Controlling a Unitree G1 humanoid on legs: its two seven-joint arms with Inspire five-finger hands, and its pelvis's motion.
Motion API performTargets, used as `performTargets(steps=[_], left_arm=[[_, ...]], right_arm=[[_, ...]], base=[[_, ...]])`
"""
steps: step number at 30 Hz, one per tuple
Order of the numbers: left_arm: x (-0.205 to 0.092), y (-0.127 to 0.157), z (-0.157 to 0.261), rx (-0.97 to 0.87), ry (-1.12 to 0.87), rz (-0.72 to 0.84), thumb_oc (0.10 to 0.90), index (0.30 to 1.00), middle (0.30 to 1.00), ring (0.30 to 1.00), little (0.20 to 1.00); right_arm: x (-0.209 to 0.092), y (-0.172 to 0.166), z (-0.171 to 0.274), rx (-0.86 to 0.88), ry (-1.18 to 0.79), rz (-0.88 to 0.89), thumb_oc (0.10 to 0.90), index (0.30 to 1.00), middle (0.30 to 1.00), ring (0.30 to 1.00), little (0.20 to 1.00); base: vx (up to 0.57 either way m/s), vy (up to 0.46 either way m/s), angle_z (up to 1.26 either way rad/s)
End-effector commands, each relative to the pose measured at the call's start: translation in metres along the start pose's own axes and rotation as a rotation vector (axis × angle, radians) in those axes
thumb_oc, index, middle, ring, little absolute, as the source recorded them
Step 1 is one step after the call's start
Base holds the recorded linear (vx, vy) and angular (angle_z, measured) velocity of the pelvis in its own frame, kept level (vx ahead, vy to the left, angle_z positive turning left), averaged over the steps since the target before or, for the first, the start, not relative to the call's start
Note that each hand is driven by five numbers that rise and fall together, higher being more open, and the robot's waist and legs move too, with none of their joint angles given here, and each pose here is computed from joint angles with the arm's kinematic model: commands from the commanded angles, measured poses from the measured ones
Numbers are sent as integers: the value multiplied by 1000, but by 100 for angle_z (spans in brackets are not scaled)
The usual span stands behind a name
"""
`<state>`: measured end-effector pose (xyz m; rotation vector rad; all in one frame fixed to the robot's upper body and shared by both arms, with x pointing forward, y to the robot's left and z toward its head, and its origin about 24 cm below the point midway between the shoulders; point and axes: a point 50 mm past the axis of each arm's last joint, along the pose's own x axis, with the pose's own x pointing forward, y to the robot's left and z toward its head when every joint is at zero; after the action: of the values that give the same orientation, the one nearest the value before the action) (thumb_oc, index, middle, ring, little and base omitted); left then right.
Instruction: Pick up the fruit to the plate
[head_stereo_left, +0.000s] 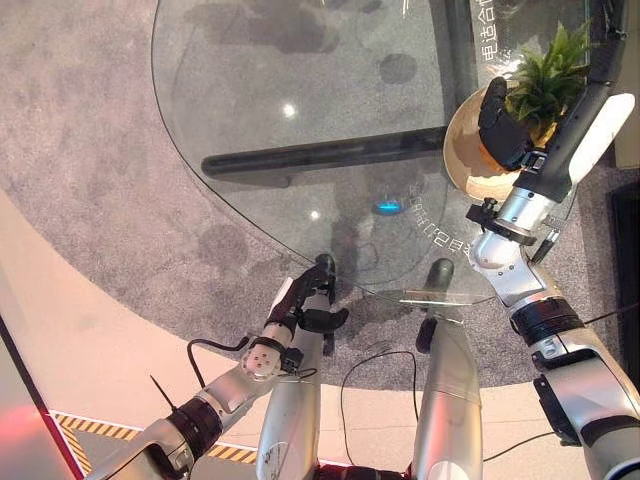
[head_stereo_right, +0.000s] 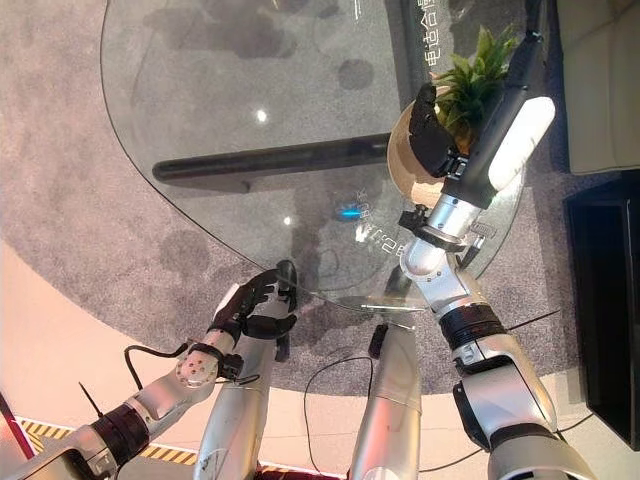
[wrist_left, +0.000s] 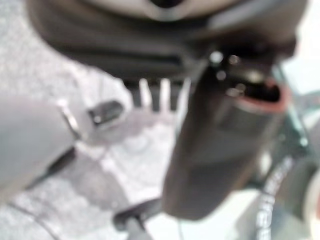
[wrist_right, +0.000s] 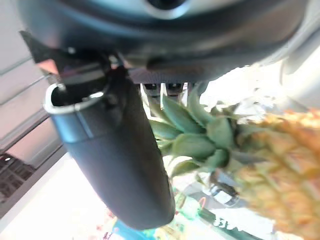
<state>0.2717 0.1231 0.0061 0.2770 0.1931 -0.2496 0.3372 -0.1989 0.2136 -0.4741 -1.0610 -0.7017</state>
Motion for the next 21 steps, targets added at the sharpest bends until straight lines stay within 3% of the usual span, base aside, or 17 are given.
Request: performTargets(steps=[1,21], left_arm=[[-17,-17,-4,-62,-26,-55,800,900,900,900,900],[-19,-17,-7,-77,-23,-46,800,900,900,900,900]], right_arm=[[34,-18,31,71,-220,-183,800,900,900,900,900],[26,-19,39,43,-266,-153,800,900,900,900,900]], base=[[0,0,0],[-1,1,-1]])
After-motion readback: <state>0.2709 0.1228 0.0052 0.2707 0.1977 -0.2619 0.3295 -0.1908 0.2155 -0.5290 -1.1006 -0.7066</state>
